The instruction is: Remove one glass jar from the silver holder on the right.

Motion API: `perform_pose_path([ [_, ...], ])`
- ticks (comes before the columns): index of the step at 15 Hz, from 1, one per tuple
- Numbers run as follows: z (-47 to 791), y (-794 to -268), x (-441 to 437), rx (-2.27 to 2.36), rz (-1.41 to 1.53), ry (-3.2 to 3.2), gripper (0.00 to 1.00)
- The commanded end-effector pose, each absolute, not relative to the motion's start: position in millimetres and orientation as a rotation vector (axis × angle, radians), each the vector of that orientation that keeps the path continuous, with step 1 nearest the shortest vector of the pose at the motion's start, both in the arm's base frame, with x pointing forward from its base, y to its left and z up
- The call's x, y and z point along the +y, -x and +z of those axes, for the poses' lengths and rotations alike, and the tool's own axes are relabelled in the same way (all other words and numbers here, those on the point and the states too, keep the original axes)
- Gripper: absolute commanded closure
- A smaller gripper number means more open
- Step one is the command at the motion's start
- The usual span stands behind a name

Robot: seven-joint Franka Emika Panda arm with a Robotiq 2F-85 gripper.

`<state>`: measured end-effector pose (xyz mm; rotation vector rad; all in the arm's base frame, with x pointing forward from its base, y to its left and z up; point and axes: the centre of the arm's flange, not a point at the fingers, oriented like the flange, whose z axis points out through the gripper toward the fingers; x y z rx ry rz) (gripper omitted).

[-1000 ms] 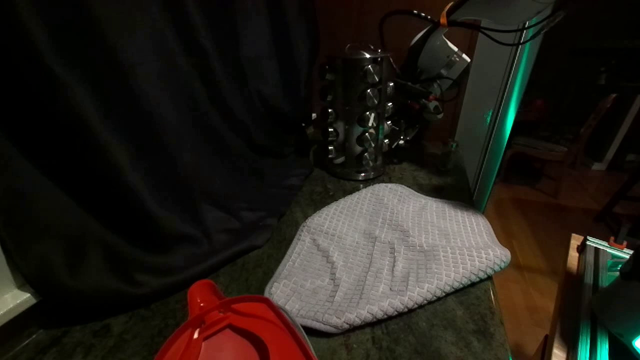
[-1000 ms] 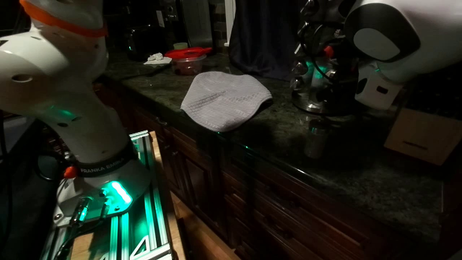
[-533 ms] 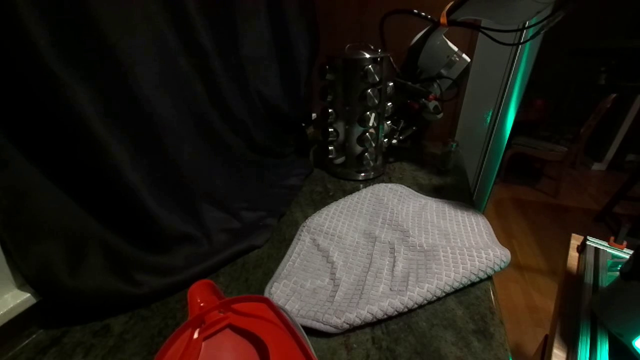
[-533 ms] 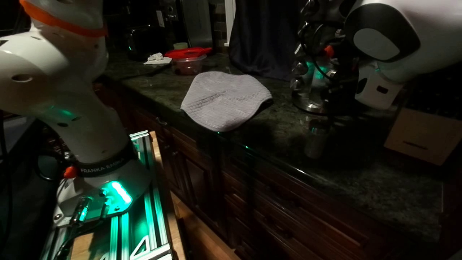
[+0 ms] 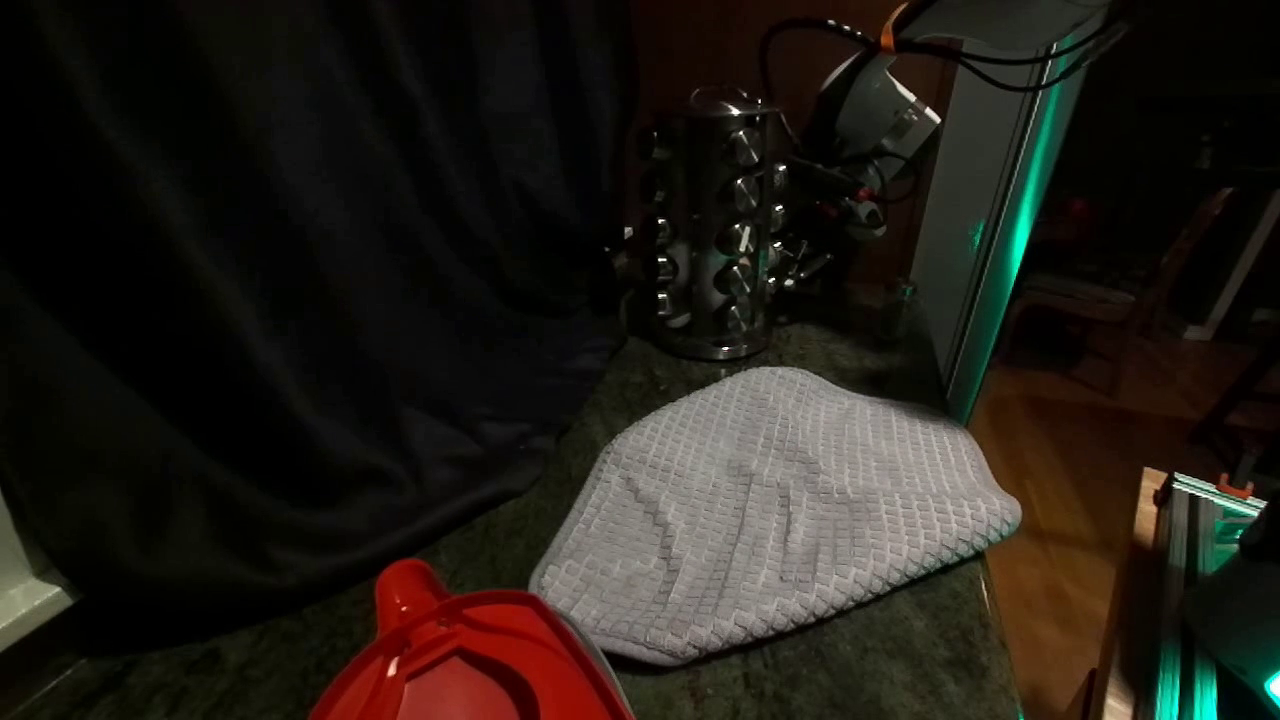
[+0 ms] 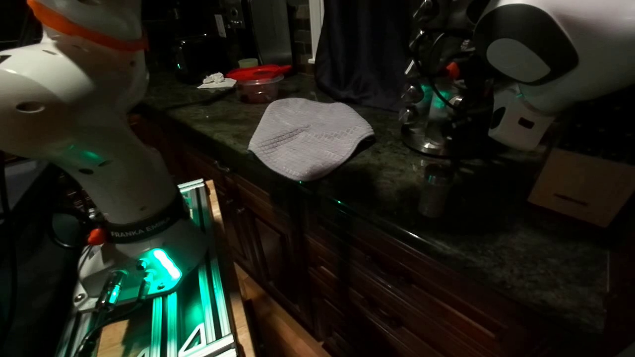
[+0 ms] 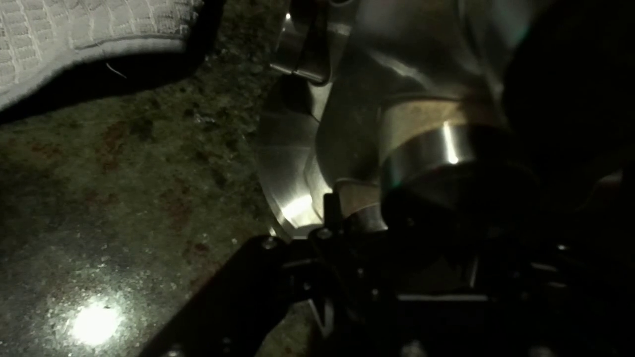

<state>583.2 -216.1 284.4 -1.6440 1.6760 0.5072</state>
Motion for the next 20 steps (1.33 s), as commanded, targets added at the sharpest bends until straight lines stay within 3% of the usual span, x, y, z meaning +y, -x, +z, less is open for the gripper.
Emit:
perform_pose_path([
  [1,293.5,-585.5,-228.6,1.675,0.484,1.634,0.76],
  [20,307.7,-561.9,-242.8,1.682,0.383,1.579,0.76],
])
